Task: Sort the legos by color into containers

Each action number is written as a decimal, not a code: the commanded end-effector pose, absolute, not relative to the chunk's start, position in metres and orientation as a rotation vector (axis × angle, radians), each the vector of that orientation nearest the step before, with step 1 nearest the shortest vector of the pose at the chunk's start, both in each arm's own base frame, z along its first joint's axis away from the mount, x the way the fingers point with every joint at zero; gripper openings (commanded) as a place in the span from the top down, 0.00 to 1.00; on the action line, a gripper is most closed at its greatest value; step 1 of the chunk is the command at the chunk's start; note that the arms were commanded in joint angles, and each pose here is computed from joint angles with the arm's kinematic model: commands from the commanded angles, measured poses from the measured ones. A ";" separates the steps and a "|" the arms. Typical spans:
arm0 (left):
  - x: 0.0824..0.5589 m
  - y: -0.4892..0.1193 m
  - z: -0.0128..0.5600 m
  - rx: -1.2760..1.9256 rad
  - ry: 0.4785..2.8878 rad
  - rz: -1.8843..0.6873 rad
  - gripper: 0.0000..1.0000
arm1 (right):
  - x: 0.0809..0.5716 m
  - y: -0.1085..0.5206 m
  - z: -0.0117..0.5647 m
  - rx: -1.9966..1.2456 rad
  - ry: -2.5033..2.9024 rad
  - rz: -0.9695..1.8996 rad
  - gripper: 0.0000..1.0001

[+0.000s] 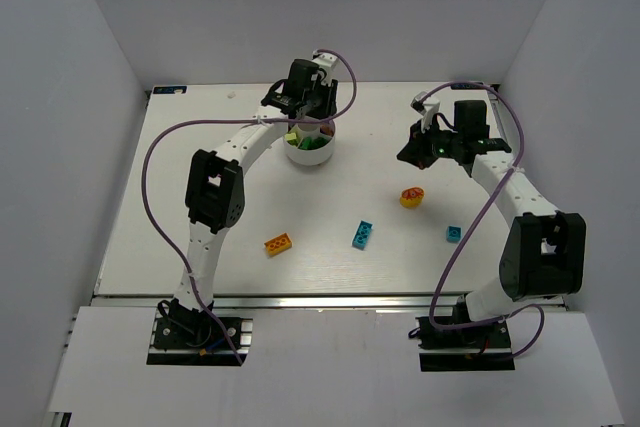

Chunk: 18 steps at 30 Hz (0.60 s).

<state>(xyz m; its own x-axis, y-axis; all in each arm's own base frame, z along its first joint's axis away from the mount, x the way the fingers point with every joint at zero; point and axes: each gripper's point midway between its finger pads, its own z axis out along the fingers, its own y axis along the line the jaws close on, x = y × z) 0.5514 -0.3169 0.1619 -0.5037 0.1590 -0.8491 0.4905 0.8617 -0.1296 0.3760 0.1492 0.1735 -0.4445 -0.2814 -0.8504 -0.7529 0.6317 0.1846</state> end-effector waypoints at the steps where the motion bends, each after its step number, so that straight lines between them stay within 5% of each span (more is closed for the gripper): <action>1: 0.555 -0.315 0.180 0.474 2.050 -0.432 0.53 | 0.381 0.151 0.183 -0.817 1.977 0.719 0.97; 3: 0.555 -0.317 0.179 0.475 2.049 -0.442 0.50 | 0.381 0.149 0.182 -0.818 1.977 0.717 0.94; 9: 0.557 -0.319 0.192 0.465 2.022 -0.453 0.41 | 0.377 0.153 0.182 -0.853 1.965 0.747 0.63; 14: 0.556 -0.319 0.207 0.453 1.999 -0.467 0.40 | 0.372 0.155 0.184 -0.885 1.941 0.765 0.57; 18: 0.546 -0.322 0.254 0.444 1.916 -0.530 0.50 | 0.368 0.157 0.187 -0.935 1.892 0.778 0.56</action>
<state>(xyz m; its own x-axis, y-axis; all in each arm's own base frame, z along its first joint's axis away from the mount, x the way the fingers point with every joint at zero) 0.5524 -0.3188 0.1674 -0.4977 0.1469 -0.8548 0.4919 0.8595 -0.1387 0.3707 0.1543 0.1748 -0.4100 -0.2935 -0.8636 -0.7975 0.5748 0.1832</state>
